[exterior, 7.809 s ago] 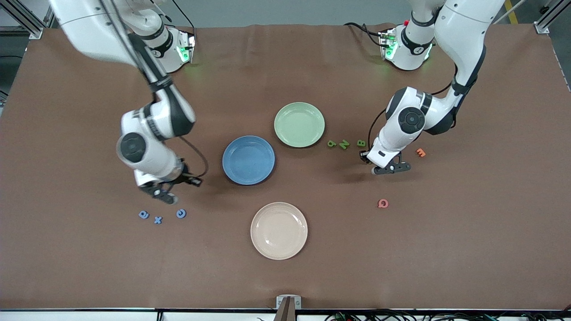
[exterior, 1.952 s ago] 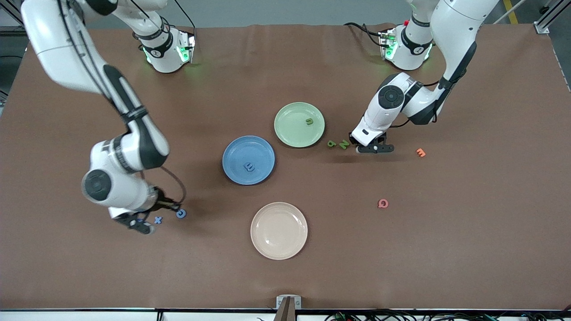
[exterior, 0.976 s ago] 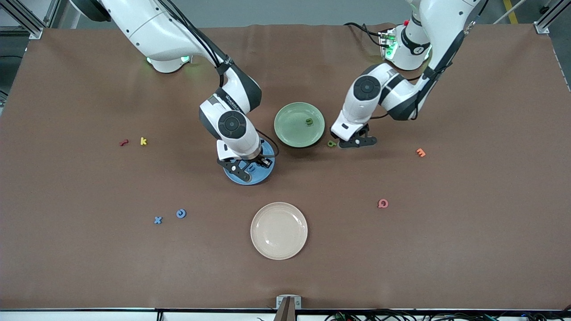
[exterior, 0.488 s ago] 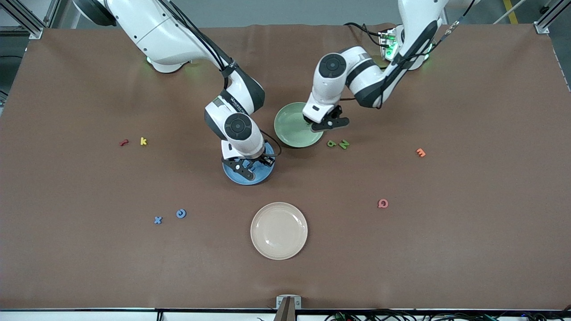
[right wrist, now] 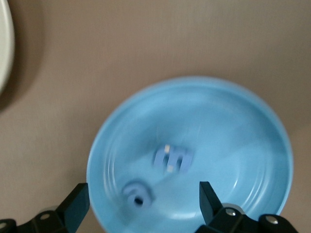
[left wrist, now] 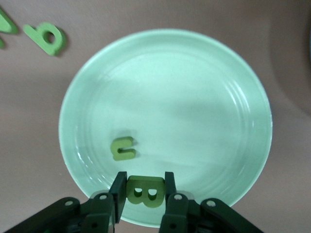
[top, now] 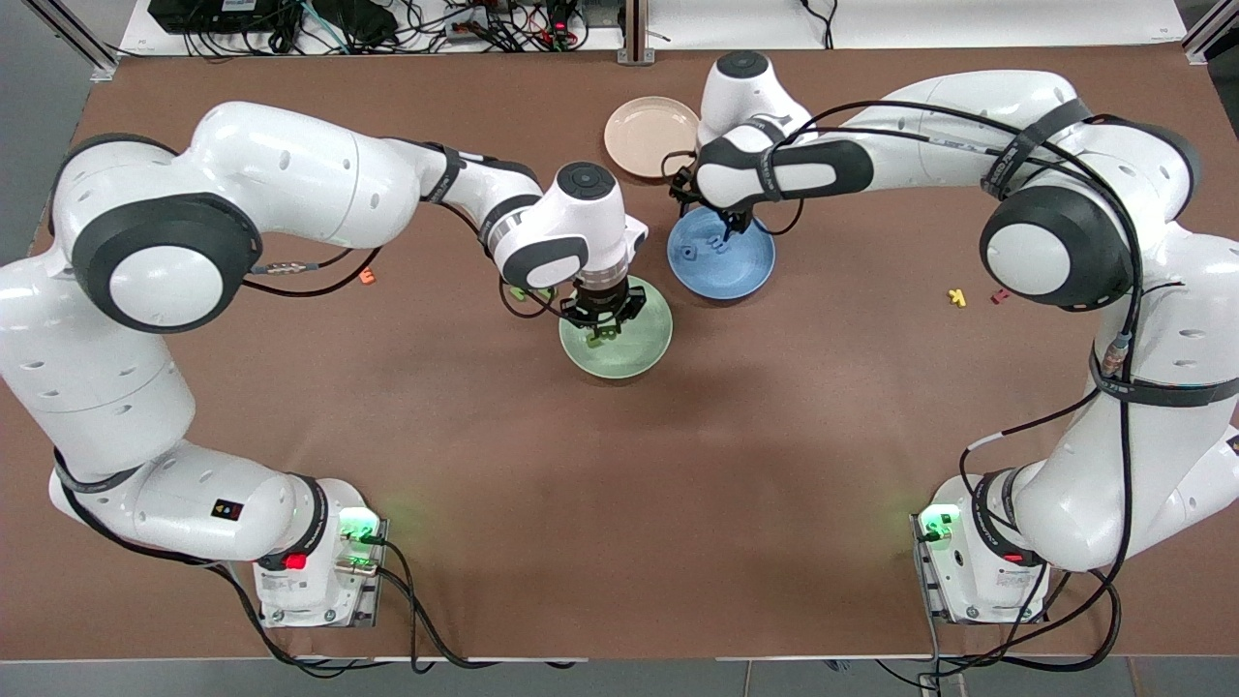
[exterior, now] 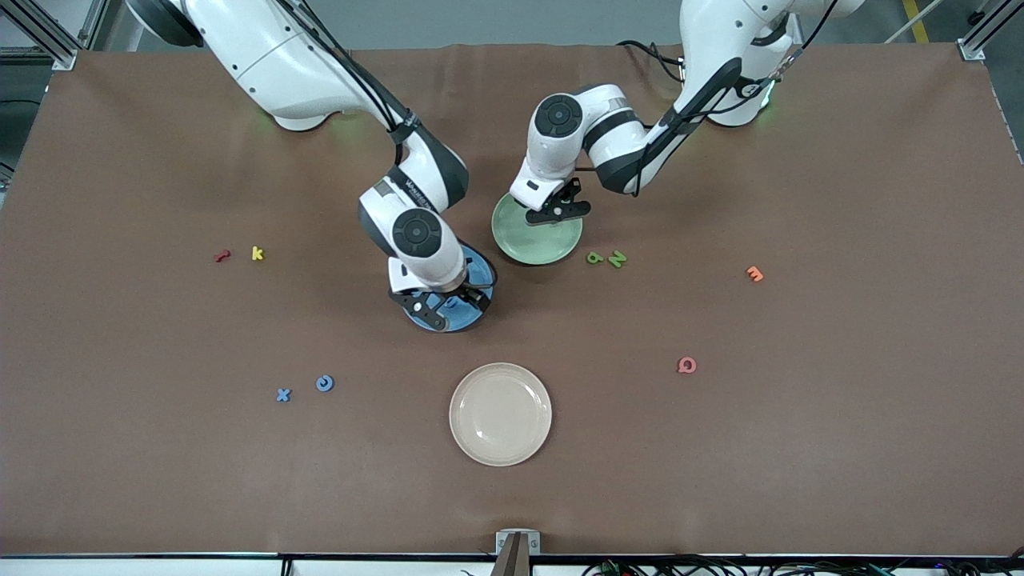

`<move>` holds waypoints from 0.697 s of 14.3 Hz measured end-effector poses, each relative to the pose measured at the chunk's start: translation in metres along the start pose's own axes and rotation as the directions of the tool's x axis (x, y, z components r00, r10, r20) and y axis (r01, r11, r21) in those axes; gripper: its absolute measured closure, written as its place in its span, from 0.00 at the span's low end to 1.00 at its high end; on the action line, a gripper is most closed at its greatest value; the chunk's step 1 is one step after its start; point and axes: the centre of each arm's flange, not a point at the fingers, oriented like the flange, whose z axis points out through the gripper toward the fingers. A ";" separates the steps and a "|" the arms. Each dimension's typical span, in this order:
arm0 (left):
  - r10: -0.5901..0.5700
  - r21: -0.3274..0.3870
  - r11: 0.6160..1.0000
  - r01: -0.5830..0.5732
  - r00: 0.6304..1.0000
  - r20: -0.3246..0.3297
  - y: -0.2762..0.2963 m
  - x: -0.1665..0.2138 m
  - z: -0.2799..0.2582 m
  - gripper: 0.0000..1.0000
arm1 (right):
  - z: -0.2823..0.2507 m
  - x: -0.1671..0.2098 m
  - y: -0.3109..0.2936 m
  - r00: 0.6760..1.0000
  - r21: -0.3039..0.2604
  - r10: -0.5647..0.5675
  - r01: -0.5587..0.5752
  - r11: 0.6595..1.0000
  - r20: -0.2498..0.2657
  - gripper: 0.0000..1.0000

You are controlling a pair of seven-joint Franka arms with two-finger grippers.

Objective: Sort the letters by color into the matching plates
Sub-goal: 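Move the right gripper to the blue x while the left gripper reaches N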

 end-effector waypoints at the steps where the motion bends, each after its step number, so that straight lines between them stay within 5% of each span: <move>1: 0.005 0.006 1.000 -0.005 1.000 0.007 0.002 -0.004 0.005 0.65 | -0.005 0.021 0.008 1.000 0.006 -0.025 0.025 1.000 -0.005 0.00; 6: 0.009 0.038 0.999 -0.010 1.000 0.018 0.005 -0.019 0.023 0.65 | -0.023 0.148 0.077 0.980 0.024 -0.199 0.200 0.980 -0.026 0.00; 10: 0.009 0.060 0.998 -0.010 1.000 0.006 0.004 -0.020 0.032 0.64 | -0.032 0.229 0.142 0.922 0.010 -0.383 0.384 0.923 -0.052 0.00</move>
